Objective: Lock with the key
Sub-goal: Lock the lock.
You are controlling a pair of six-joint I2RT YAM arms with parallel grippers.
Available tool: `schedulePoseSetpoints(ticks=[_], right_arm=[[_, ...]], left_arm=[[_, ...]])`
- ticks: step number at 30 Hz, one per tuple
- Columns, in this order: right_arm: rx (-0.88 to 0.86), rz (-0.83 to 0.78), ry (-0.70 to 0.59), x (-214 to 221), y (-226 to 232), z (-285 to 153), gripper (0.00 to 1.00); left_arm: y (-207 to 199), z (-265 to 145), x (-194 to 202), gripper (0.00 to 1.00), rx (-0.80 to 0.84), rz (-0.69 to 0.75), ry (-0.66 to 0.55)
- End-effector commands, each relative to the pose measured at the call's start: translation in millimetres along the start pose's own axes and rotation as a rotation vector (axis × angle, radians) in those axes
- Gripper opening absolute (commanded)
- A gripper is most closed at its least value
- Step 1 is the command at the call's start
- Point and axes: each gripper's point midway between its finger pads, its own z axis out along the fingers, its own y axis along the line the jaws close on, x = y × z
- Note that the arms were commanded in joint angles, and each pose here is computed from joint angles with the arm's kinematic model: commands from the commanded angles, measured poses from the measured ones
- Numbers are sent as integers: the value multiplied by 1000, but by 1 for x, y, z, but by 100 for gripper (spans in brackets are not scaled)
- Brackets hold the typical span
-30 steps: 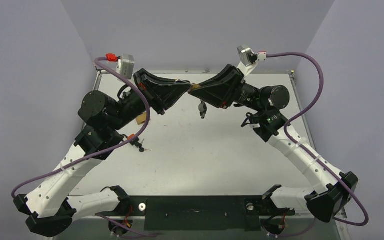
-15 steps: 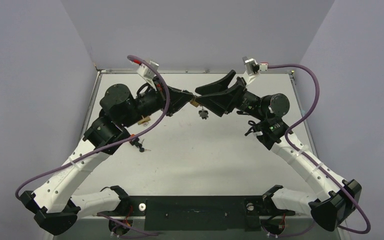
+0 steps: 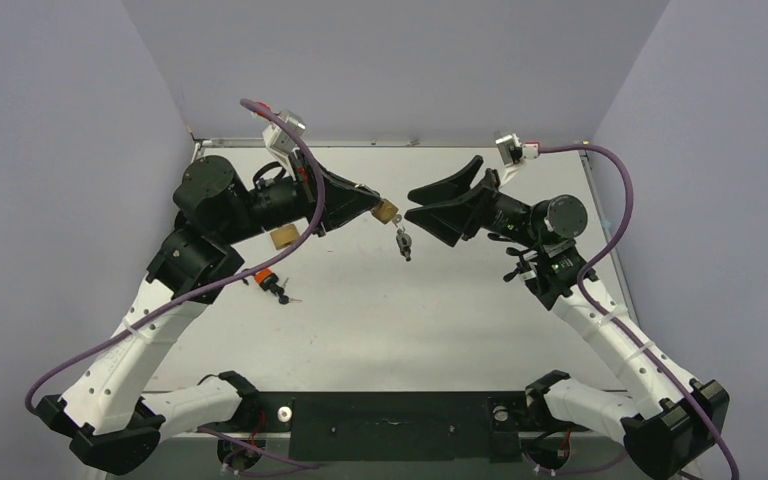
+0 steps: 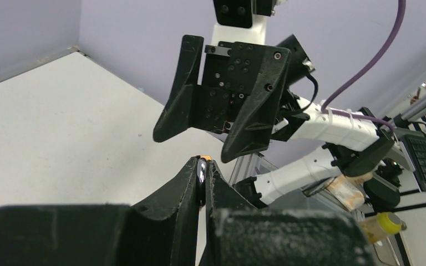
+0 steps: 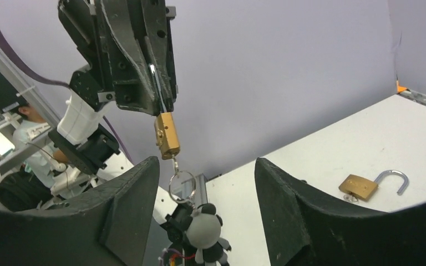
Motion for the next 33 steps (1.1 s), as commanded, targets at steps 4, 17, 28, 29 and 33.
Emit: schedulePoseSetpoints(ticks=[4,17,28,29,33], right_arm=[[-52,-132,84,4,21,7,51],[-85,-132,136,20,30,5,36],[-52,-135,157,28,23,2,0],[-50,-135,158,28,22,2,0],[-33,-139,173,34,17,-1,0]], left_arm=[[-32,-6,-13,0,139,41,2],[-26,2,-12,0,131,9,14],[-22,0,-15,0,118,11,3],[-20,0,-16,0,115,12,2],[-14,-1,-24,0,104,25,-22]])
